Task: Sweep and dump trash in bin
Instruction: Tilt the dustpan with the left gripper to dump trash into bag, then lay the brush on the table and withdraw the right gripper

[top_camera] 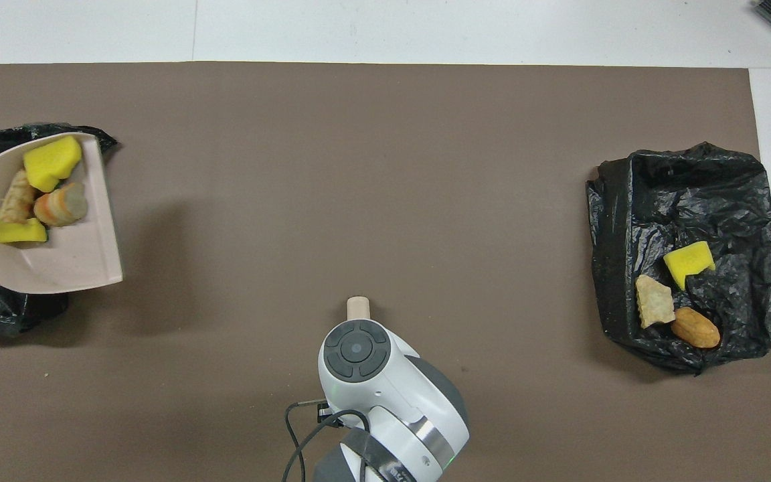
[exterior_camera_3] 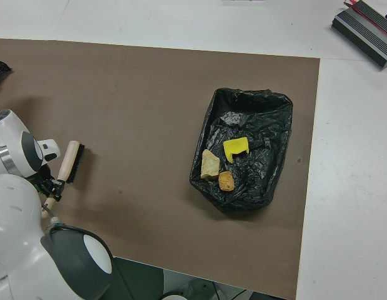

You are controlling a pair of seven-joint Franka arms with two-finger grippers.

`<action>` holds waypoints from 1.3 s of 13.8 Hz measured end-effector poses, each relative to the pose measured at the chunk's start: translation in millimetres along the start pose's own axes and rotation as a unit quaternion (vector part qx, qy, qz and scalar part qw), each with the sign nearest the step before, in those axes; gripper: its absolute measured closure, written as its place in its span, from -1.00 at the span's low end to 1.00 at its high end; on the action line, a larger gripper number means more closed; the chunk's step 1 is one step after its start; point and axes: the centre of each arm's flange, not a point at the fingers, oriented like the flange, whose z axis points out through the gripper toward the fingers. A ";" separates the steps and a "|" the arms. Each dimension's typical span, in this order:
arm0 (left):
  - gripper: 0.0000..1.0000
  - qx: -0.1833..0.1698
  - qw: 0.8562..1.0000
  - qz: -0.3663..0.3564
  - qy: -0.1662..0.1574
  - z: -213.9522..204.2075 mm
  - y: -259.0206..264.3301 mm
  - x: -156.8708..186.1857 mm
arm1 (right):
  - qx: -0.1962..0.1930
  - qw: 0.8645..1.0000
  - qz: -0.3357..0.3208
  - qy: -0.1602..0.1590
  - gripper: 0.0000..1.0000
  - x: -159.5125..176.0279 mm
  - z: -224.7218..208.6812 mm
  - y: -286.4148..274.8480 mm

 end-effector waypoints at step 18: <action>0.37 -0.067 0.904 0.147 -0.396 5.6 -54.0 -78.1 | 0.015 0.994 0.049 0.095 -1.00 87.9 -70.2 79.4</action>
